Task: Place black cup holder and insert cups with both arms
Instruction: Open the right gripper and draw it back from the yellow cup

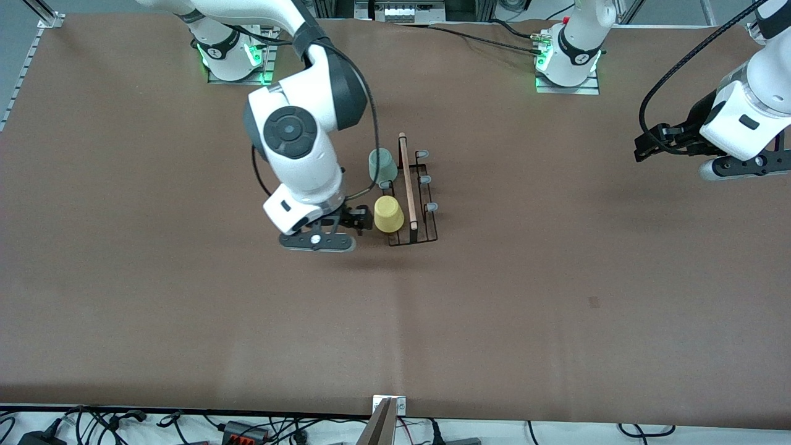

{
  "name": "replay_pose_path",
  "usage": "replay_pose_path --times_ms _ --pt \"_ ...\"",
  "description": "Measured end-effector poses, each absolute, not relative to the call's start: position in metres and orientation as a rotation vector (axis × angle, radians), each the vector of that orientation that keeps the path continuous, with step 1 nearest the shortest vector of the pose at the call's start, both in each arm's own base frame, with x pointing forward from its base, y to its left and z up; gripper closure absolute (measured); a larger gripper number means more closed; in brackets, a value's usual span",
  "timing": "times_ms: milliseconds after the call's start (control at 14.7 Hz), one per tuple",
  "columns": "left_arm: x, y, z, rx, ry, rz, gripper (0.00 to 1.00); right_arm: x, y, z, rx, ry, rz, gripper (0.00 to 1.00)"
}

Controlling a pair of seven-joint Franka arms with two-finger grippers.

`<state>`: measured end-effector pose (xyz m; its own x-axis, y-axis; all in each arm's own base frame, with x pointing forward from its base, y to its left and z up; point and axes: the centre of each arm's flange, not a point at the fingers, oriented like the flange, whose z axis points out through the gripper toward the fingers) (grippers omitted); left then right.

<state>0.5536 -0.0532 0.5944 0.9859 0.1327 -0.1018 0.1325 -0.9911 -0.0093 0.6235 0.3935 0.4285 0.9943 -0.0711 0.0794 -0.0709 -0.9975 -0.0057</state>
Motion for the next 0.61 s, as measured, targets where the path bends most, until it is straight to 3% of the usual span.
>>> replay_pose_path --times_ms 611 --pt "0.554 -0.049 0.594 -3.127 -0.220 0.161 0.00 0.638 0.356 0.454 -3.147 0.208 -0.162 0.00"
